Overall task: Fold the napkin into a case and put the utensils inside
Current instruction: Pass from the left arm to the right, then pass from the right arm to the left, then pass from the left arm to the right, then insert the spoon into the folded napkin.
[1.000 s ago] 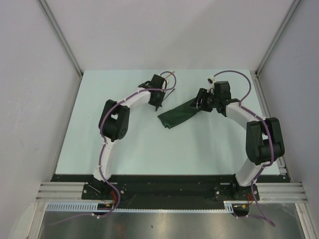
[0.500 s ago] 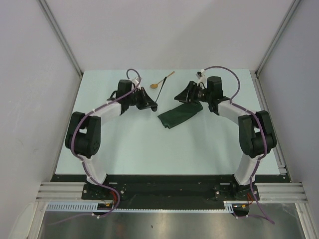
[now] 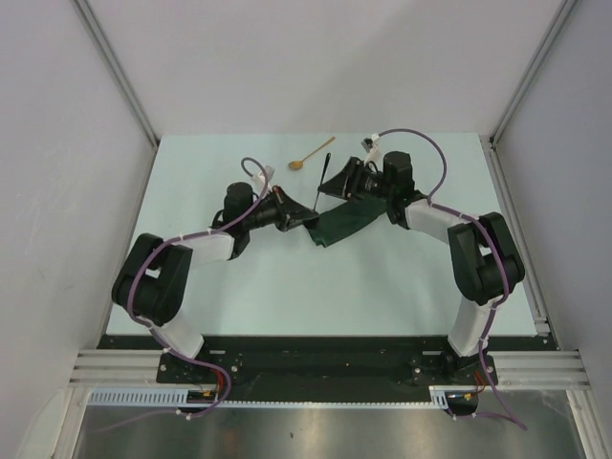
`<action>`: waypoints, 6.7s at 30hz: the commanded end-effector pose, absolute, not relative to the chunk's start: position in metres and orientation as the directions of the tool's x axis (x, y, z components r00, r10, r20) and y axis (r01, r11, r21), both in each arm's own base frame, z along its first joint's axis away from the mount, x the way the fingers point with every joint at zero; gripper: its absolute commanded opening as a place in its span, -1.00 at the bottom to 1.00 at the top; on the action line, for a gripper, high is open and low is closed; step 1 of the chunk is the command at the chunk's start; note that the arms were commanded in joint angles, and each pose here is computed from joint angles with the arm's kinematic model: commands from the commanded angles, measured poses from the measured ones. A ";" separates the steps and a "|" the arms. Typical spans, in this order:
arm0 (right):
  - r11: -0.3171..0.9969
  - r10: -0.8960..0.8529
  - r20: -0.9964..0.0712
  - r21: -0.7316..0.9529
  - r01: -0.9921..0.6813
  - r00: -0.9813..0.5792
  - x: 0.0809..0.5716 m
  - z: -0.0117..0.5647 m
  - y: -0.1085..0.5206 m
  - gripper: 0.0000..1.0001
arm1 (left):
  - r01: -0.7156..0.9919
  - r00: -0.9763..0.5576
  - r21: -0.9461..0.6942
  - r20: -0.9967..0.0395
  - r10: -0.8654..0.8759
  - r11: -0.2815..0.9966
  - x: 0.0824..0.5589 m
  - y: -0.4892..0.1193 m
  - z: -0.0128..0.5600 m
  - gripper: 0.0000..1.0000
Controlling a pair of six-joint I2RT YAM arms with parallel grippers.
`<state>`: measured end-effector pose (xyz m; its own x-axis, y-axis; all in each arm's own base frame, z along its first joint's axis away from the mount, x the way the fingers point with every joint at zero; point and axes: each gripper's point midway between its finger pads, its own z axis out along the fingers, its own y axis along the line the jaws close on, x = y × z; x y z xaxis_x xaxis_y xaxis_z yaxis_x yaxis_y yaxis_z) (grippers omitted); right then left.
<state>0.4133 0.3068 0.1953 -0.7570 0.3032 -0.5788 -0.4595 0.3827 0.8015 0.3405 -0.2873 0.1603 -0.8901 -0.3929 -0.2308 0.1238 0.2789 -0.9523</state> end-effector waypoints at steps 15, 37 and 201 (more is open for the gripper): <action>0.172 0.143 -0.680 0.733 -0.659 -0.719 0.384 0.223 0.333 -1.00 | 0.348 -0.855 -0.901 -0.418 -0.306 0.259 0.328 -0.301 0.213 -0.39; 0.044 -0.345 -0.643 0.717 -0.696 -0.684 0.231 0.193 0.310 -1.00 | 0.545 -0.791 -0.758 -0.606 -0.079 0.357 0.307 -0.259 0.236 0.64; 0.527 -0.455 -0.611 0.401 -0.749 -0.648 0.461 0.083 0.098 -0.96 | -0.089 -0.910 -0.668 -0.247 -0.334 0.739 0.352 -0.265 0.045 -1.00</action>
